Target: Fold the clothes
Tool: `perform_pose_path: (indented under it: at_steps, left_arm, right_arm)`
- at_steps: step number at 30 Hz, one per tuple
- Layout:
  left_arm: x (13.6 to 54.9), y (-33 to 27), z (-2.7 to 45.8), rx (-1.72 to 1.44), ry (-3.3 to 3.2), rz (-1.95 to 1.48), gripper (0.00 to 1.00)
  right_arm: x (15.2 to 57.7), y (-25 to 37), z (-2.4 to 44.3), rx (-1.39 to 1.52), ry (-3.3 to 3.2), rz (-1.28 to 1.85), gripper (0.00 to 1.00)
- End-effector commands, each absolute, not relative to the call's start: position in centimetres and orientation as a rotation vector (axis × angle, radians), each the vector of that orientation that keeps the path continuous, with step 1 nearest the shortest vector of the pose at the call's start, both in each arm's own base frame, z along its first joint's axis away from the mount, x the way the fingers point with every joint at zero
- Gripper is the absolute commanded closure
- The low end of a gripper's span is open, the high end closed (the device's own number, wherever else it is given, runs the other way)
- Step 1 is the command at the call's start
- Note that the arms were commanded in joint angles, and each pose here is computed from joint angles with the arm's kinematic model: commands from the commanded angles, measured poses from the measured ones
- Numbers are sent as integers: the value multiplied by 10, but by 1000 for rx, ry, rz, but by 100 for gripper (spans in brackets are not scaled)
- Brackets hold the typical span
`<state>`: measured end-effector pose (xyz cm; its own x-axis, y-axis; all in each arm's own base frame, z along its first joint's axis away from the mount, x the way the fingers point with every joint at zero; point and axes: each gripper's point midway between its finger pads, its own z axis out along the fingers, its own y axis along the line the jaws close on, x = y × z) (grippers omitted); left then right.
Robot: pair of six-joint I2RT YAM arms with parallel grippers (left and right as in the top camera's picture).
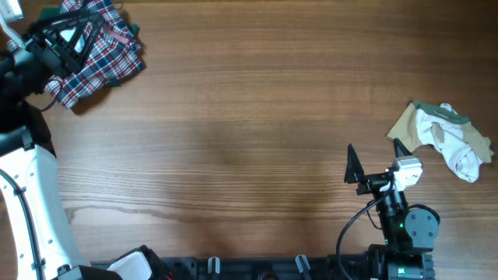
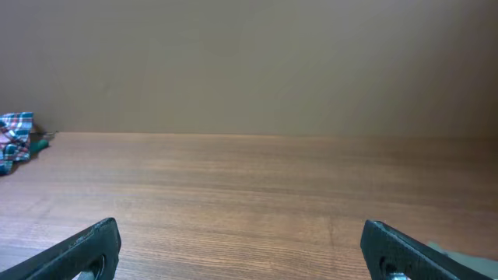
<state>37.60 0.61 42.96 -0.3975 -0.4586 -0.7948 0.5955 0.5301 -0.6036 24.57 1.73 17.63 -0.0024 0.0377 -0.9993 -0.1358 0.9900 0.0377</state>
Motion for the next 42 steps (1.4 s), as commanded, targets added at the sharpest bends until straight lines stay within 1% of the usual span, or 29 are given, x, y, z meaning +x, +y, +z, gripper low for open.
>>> perform_pose_path:
  at_steps: [1, 23, 25, 28, 30, 32, 34, 35, 38, 42]
  left_arm:
    - [375, 6, 429, 137, 1618, -1138, 0]
    - [375, 6, 429, 141, 1615, -1129, 0]
    - [377, 6, 427, 177, 1608, -1096, 0]
    - [387, -6, 411, 90, 1665, -1134, 0]
    - [405, -22, 388, -7, 1734, -1016, 0]
    - [418, -34, 357, -226, 1850, -853, 0]
    - [416, -52, 338, -333, 1924, -689, 0]
    - [410, -66, 327, -376, 1960, -557, 0]
    - [391, -79, 316, -403, 2005, -377, 0]
    - [362, -81, 300, -393, 2090, -283, 0]
  right_arm:
    - [245, 13, 179, -70, 1553, 107, 0]
    - [245, 13, 179, -71, 1553, 108, 0]
    - [245, 13, 179, -70, 1553, 107, 0]
    - [245, 13, 179, -70, 1553, 108, 0]
    - [245, 13, 179, -71, 1553, 108, 0]
    - [245, 13, 179, -71, 1553, 108, 0]
    - [245, 13, 179, -70, 1553, 108, 0]
    - [245, 13, 179, -71, 1553, 108, 0]
    - [245, 13, 179, -71, 1553, 108, 0]
    - [245, 13, 179, -70, 1553, 107, 0]
